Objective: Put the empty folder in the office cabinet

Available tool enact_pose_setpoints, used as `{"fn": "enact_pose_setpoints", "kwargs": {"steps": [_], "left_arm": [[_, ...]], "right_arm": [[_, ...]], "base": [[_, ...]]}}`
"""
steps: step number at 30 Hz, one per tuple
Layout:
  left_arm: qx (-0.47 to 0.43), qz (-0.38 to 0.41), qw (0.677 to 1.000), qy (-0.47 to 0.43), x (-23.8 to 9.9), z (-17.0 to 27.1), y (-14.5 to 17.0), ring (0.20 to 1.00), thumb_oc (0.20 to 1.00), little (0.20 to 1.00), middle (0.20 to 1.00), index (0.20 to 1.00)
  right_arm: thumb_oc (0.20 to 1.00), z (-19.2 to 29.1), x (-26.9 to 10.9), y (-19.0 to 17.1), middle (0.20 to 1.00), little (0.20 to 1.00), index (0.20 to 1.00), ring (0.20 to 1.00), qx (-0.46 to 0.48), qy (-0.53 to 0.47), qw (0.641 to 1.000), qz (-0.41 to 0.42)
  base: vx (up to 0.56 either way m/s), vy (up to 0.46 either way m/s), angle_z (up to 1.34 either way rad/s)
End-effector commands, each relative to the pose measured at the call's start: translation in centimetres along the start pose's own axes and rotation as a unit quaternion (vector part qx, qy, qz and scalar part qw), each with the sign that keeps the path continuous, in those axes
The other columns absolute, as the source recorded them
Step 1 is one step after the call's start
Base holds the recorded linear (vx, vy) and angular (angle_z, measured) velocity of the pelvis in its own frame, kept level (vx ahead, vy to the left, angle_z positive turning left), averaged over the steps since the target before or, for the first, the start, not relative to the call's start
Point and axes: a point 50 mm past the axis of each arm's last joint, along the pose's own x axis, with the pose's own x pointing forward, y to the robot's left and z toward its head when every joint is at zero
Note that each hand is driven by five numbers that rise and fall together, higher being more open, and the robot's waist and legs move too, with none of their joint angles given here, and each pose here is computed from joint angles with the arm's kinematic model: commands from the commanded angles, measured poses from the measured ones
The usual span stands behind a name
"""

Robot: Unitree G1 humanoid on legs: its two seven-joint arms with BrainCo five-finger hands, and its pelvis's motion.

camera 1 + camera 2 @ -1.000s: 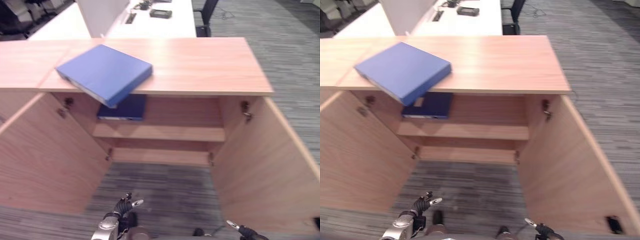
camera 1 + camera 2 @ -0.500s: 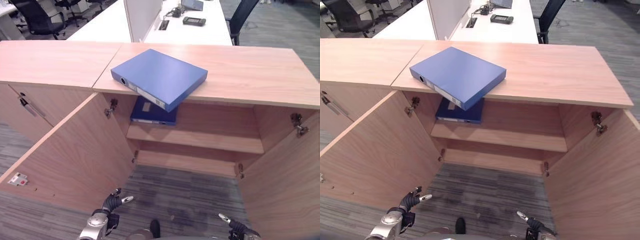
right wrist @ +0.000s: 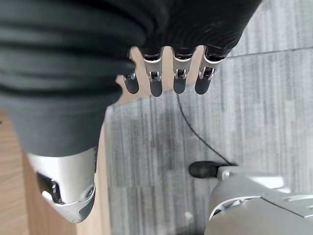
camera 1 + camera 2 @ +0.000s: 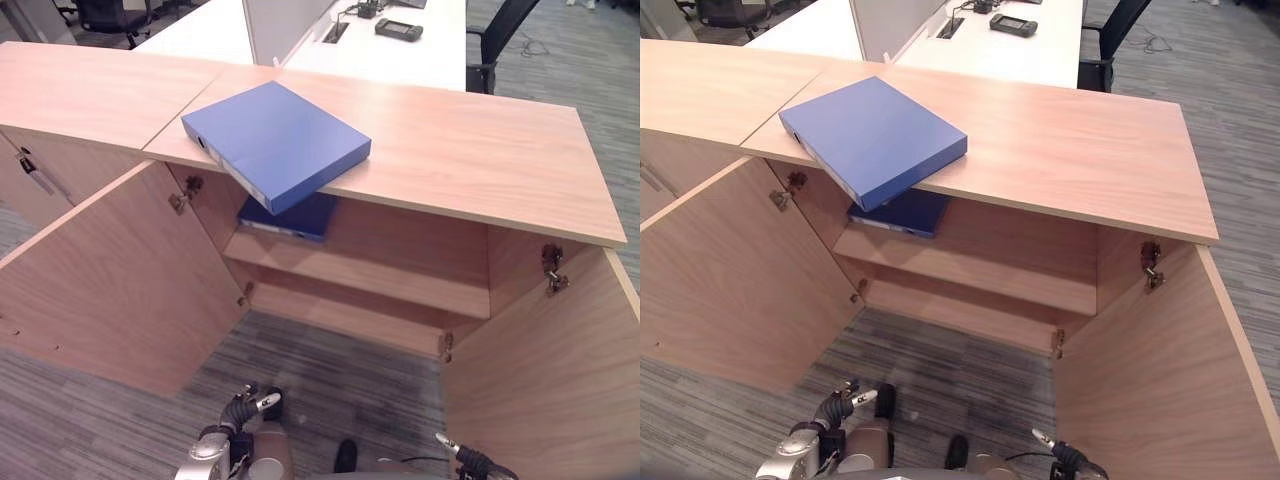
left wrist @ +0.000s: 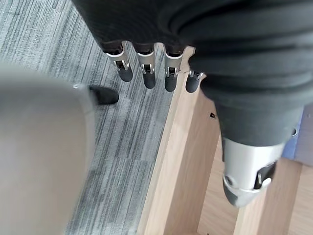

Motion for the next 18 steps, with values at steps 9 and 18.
{"fn": "enact_pose_setpoints", "kwargs": {"steps": [9, 18], "left_arm": [[0.207, 0.147, 0.899, -0.357, -7.2, 13.9, 4.3, 1.0, 1.0, 1.0, 1.0, 1.0], [0.198, 0.356, 0.798, -0.445, -10.7, 16.4, 7.2, 1.0, 1.0, 1.0, 1.0, 1.0]], "right_arm": [[1.0, -0.6, 0.0, 0.8, 1.0, 1.0, 1.0, 1.0, 0.013, -0.004, 1.0, -0.007], [1.0, -2.1, 0.0, 2.5, 1.0, 1.0, 1.0, 1.0, 0.029, 0.002, 1.0, -0.002]], "base": [[0.07, 0.074, 0.02], [0.01, 0.0, 0.0]]}}
